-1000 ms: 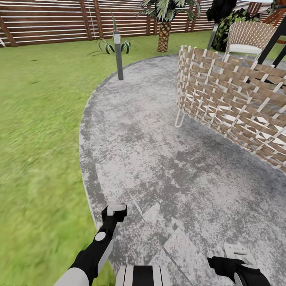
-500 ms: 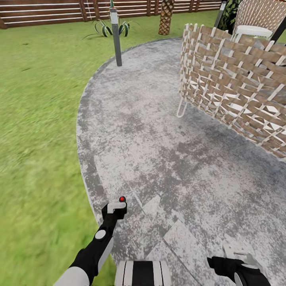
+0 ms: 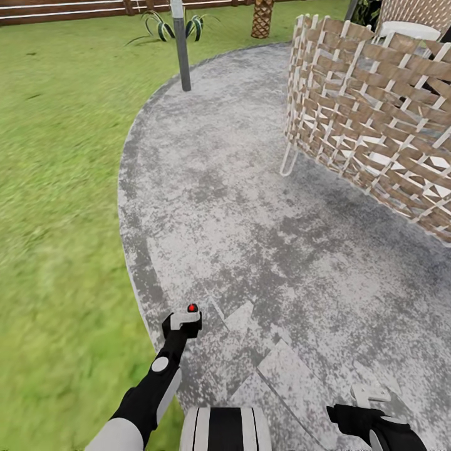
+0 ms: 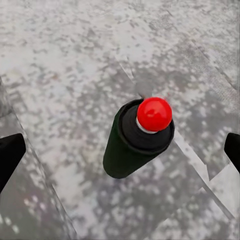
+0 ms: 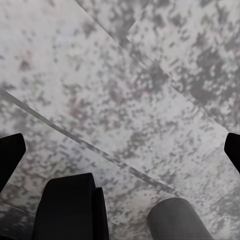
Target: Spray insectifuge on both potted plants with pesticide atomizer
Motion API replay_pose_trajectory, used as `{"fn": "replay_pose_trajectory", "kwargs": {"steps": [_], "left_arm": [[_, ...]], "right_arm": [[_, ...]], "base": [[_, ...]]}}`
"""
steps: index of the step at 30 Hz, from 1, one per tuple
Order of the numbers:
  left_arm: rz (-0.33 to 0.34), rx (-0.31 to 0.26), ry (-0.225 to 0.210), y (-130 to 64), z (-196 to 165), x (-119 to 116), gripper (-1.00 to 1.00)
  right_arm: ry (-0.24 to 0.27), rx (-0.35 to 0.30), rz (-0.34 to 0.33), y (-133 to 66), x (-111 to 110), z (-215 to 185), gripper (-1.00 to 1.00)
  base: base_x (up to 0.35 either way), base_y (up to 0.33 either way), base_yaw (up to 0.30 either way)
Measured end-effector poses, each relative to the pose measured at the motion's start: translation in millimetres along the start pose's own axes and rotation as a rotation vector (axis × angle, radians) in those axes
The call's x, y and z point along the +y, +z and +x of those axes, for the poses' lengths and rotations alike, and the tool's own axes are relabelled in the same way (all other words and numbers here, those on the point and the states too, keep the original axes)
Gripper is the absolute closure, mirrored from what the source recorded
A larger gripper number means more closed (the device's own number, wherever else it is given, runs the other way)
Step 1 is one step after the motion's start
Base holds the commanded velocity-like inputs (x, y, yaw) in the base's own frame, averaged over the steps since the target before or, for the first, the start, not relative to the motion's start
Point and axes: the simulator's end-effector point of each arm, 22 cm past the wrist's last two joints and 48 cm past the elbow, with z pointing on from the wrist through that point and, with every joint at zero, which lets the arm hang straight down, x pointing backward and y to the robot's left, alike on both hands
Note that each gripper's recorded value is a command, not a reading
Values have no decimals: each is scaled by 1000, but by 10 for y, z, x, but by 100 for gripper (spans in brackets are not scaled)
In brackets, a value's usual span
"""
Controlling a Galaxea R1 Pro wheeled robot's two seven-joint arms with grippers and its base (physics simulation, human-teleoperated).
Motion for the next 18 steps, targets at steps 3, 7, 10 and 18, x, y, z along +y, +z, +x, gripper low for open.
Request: {"fn": "replay_pose_trajectory", "kwargs": {"steps": [3, 7, 10, 18], "left_arm": [[0, -5, -1, 4, -9, -2, -100], [0, -37, -4, 3, -76, -1, -100], [-1, -49, -5, 3, -102, 5, -100], [0, -54, -4, 3, -113, 8, -100]], "right_arm": [[-1, 2, 1, 6, -5, 7, -100], [0, 3, 2, 8, -11, 10, -100], [0, 3, 2, 9, -11, 10, -100], [0, 3, 2, 9, -13, 10, -100]], "base": [[16, -2, 0], [84, -45, 0], [29, -16, 0], [5, -3, 0]]}}
